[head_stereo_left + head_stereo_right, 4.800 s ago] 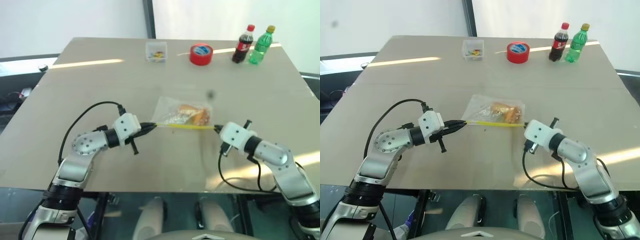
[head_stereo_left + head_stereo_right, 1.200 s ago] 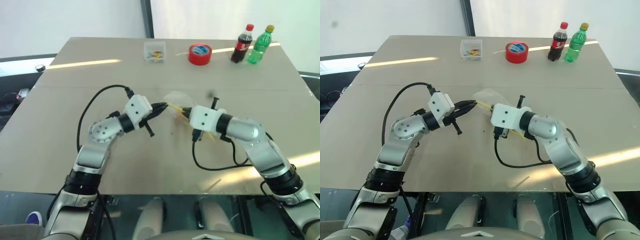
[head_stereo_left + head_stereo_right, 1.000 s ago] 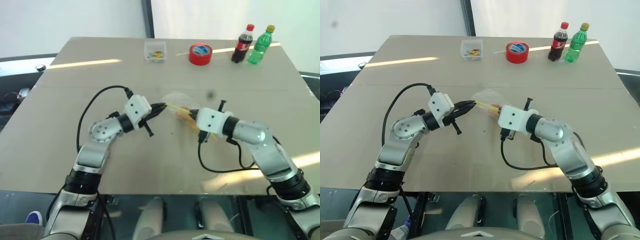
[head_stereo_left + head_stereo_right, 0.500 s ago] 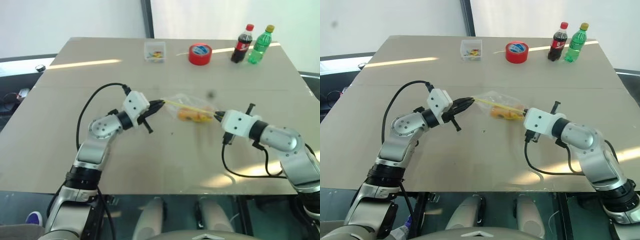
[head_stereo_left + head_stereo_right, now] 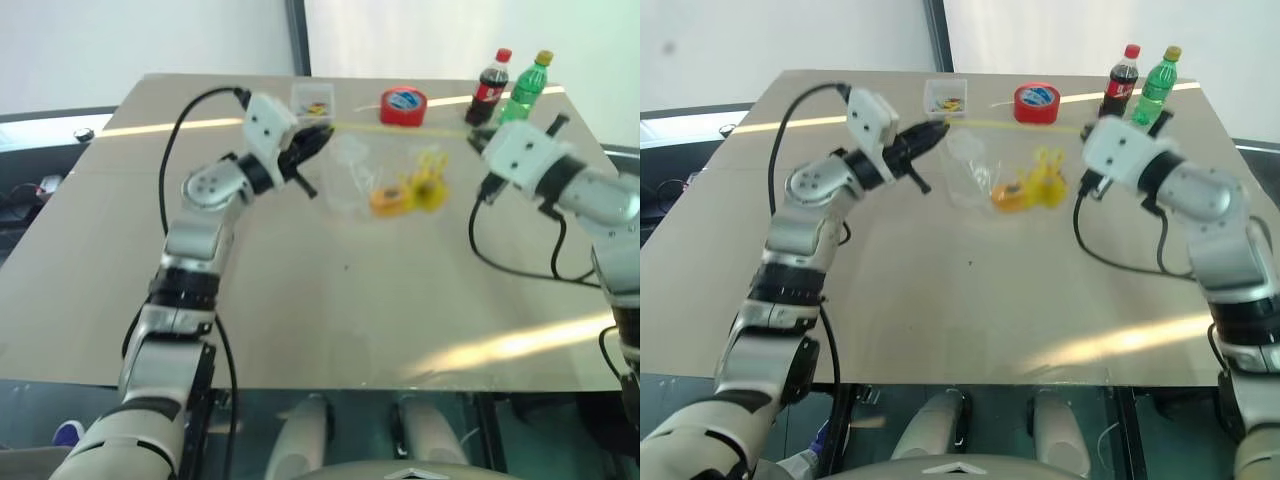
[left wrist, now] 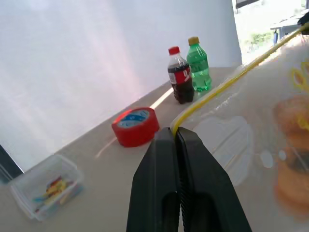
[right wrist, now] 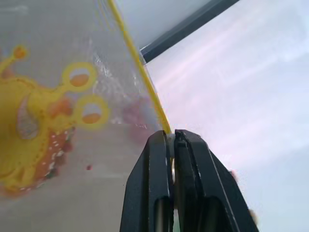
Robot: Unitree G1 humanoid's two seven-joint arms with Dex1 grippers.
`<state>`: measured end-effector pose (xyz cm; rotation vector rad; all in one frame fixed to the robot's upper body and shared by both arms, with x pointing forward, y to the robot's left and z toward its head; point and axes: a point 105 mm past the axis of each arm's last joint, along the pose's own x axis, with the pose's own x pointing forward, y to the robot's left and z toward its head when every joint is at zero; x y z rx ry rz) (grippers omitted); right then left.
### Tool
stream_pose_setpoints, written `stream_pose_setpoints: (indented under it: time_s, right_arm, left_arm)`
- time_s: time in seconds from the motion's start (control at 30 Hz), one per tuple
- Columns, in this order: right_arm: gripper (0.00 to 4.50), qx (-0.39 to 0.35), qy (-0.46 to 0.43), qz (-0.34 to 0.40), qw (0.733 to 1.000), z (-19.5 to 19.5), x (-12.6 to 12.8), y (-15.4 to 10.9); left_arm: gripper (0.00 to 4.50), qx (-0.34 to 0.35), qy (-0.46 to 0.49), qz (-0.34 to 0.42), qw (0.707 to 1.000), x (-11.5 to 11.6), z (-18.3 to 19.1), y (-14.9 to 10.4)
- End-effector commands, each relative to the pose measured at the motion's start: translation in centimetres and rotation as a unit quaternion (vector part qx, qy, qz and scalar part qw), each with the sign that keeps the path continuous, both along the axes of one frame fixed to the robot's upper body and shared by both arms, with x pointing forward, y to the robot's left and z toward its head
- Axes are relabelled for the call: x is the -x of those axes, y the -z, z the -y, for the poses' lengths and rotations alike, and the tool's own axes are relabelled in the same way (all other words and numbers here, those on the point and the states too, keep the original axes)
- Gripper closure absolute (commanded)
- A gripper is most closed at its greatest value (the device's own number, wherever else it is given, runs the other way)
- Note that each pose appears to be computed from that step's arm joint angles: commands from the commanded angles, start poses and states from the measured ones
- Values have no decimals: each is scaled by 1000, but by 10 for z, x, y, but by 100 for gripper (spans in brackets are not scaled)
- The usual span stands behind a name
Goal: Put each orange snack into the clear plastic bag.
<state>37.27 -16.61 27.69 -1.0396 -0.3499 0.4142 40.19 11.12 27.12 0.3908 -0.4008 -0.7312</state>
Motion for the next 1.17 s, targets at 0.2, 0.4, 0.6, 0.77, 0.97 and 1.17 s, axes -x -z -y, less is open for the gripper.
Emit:
stream_pose_setpoints:
  time_s: [0.2, 0.4, 0.6, 0.77, 0.97, 1.17]
  right_arm:
    - [443, -33, 53, -27, 998, 41, 24, 24]
    - [443, -50, 32, -170, 984, 13, 69, 119]
    - [326, -75, 9, -262, 962, 12, 93, 146]
    - [109, -92, 21, -310, 946, 34, 114, 152]
    - [0, -195, 13, -343, 919, 68, 150, 129]
    - [0, -222, -11, -352, 909, 76, 168, 108]
  left_arm:
    - [450, -50, 0, -1, 999, 22, -30, 33]
    - [450, -163, 28, -68, 984, 73, -27, 128]
    - [339, -143, 65, -125, 980, 97, -35, 135]
    - [137, -117, 74, -203, 969, 114, -61, 132]
    - [3, -88, 58, -280, 954, 134, -95, 116]
    - [3, -90, 55, -273, 956, 140, -105, 94]
